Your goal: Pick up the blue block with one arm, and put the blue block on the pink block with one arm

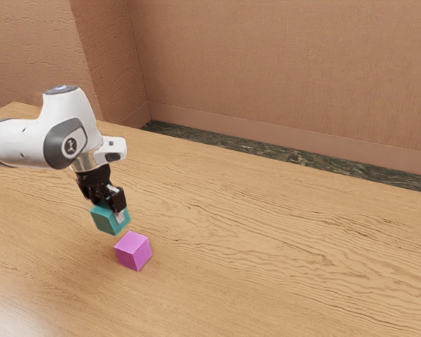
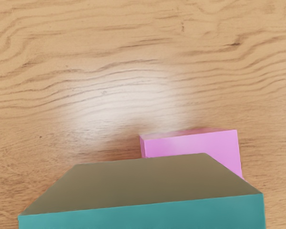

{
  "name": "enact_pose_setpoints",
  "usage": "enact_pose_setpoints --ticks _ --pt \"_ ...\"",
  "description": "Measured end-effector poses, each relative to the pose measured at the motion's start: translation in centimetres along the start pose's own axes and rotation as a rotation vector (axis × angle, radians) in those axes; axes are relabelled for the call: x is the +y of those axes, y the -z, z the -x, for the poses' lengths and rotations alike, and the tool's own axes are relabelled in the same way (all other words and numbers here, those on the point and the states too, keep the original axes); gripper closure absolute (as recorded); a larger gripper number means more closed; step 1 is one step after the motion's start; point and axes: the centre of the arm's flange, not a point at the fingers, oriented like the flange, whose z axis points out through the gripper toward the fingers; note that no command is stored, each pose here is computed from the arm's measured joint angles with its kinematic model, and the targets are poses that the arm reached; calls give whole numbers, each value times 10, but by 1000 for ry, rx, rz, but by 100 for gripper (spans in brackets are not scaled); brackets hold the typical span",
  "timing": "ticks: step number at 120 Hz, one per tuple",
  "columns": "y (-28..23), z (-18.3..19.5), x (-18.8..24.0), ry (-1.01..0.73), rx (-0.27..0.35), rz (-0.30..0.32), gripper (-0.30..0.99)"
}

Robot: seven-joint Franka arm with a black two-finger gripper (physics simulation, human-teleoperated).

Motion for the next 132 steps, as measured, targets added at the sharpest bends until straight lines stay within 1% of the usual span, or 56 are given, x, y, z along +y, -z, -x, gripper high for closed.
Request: enact_pose_setpoints --ticks 48,96,118,121,132 --pt "-15 -10 29 29 -3 14 34" --pt "-17 -7 29 88 7 8 34" --pt "-18 -6 37 92 6 6 34" --pt "-18 -6 38 92 6 6 34" --pt "-18 -7 41 91 6 10 23"
